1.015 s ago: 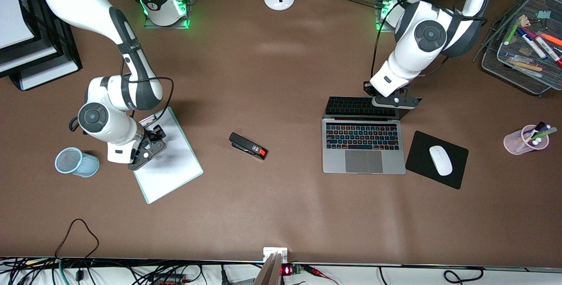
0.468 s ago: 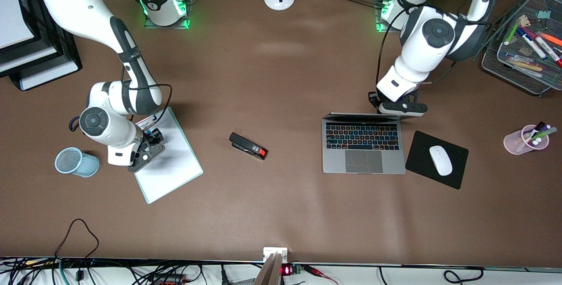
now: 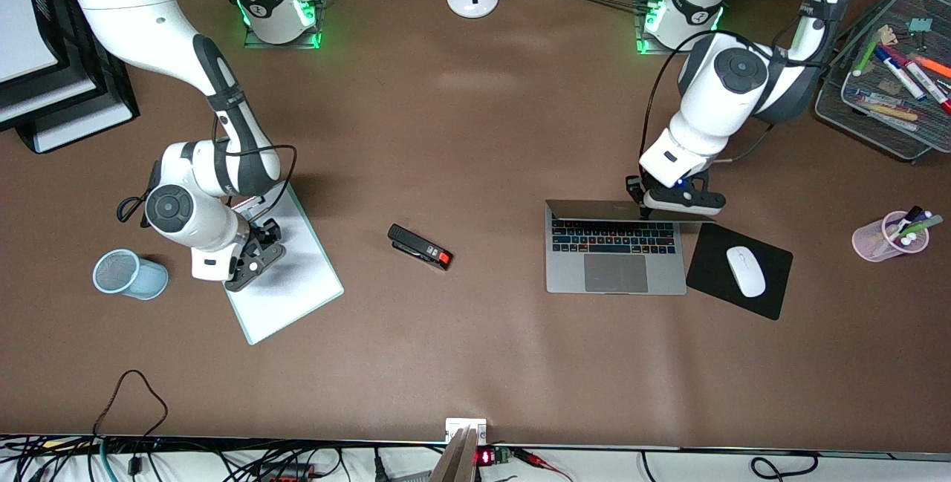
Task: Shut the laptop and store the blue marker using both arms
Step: 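Grasp the blue marker with the right gripper while the left gripper pushes the lid, then carry the marker toward the cup while the left gripper lowers the lid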
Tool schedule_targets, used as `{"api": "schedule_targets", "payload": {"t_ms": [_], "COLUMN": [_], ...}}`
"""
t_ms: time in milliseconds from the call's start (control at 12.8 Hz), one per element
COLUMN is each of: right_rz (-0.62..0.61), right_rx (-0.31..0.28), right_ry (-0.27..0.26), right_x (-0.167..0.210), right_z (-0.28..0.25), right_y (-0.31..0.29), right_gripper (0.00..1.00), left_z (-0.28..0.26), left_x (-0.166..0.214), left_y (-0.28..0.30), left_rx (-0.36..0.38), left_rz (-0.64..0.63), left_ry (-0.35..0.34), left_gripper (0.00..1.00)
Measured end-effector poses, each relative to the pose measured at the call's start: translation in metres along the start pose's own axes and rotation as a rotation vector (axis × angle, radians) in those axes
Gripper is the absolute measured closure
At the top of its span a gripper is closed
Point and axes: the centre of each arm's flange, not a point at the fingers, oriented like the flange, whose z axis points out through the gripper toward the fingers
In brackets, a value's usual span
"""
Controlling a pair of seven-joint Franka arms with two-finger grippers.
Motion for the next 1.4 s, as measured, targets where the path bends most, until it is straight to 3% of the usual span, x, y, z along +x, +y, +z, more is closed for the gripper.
{"api": "schedule_targets", "payload": {"t_ms": [468,859,1405], "right_rz": [-0.001,0.014,0.033], "right_rx": [0.002,0.007,-0.006], "right_ry": [-0.002,0.008,0.058], "right_x": [0.0,0.0,0.01], "right_z": [0.006,0.004,-0.023], "right_y": [-0.001,0.001,0.01], "right_gripper": [0.62,0.82,0.82], "left_z": [0.03,0.057,0.103], "left_x": [0.025,0.044,0.058], "left_y": [-0.005,-0.013,-0.014], "left_rx": [-0.027,-0.041,-0.035], "left_rz": [-0.026,-0.045,-0.013], "left_ry": [-0.014,-0.01,-0.036], "left_gripper": [0.99,0.99,0.99]}}
